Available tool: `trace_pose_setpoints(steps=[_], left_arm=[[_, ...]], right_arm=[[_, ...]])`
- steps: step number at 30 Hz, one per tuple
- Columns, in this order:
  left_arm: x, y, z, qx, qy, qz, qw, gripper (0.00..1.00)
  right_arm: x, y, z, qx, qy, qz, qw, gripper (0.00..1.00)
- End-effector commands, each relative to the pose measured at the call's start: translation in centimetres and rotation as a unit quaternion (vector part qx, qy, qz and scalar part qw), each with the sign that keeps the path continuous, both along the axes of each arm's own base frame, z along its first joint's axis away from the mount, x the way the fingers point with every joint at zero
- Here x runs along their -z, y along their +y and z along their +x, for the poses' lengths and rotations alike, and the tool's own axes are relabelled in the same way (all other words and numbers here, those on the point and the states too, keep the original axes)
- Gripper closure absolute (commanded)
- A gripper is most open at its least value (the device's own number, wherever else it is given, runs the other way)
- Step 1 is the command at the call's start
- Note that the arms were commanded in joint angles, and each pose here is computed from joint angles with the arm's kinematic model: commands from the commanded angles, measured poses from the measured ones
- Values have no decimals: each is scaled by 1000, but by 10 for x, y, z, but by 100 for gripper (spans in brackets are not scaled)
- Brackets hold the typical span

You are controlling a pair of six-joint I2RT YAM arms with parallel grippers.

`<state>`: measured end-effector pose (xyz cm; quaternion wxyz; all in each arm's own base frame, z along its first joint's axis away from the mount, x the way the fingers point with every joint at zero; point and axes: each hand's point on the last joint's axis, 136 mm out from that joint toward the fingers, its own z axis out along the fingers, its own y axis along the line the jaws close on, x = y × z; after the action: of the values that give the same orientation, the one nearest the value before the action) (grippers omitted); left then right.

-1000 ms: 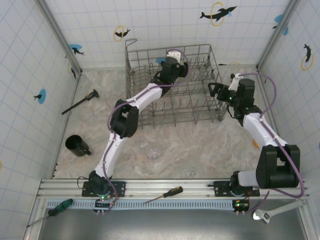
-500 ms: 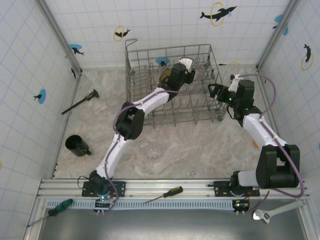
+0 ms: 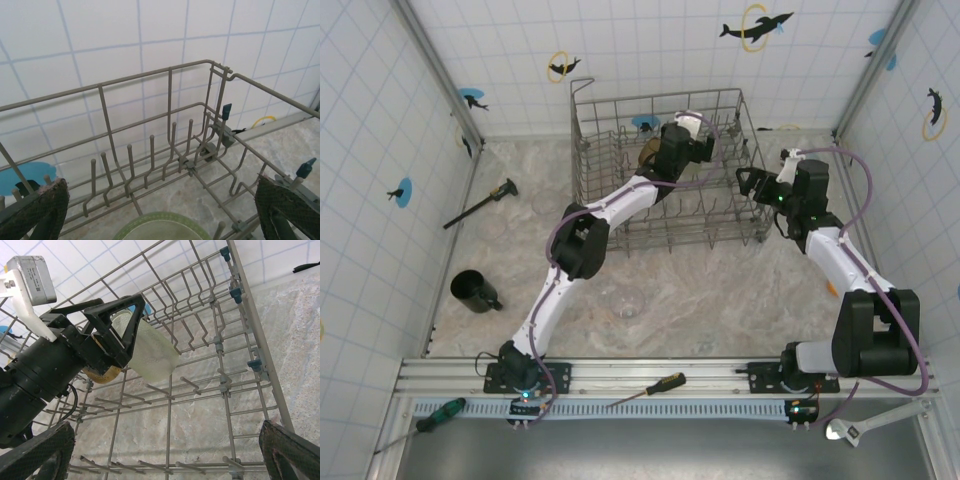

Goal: Load the cups into the dish rack

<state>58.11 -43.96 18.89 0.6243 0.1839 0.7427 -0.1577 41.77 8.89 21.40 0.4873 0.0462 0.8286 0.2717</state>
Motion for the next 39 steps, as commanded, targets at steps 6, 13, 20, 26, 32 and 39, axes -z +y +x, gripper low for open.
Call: trace_pose_setpoints(steps=[6,13,20,26,32,39], left_arm=[[-127,-9,-48,42,-62,-102,992,2],[-169,6,-80,45,-62,-135,988,3],[-182,34,-109,42,-34,-145,988,2],[-178,69,-140,24,-7,-131,991,2],[-175,108,-171,3,0,-108,994,2],[-156,139,-188,-33,35,-73,996,2]], right_arm=[[-25,-6,4,5,-14,-4,1000,0],[-37,-6,3,2,-5,-4,1000,0],[-45,-13,0,17,9,-15,1000,0],[-42,-42,-2,73,47,-47,995,0],[-33,-67,-4,108,89,-69,988,0],[-9,-97,-3,153,157,-93,971,0]])
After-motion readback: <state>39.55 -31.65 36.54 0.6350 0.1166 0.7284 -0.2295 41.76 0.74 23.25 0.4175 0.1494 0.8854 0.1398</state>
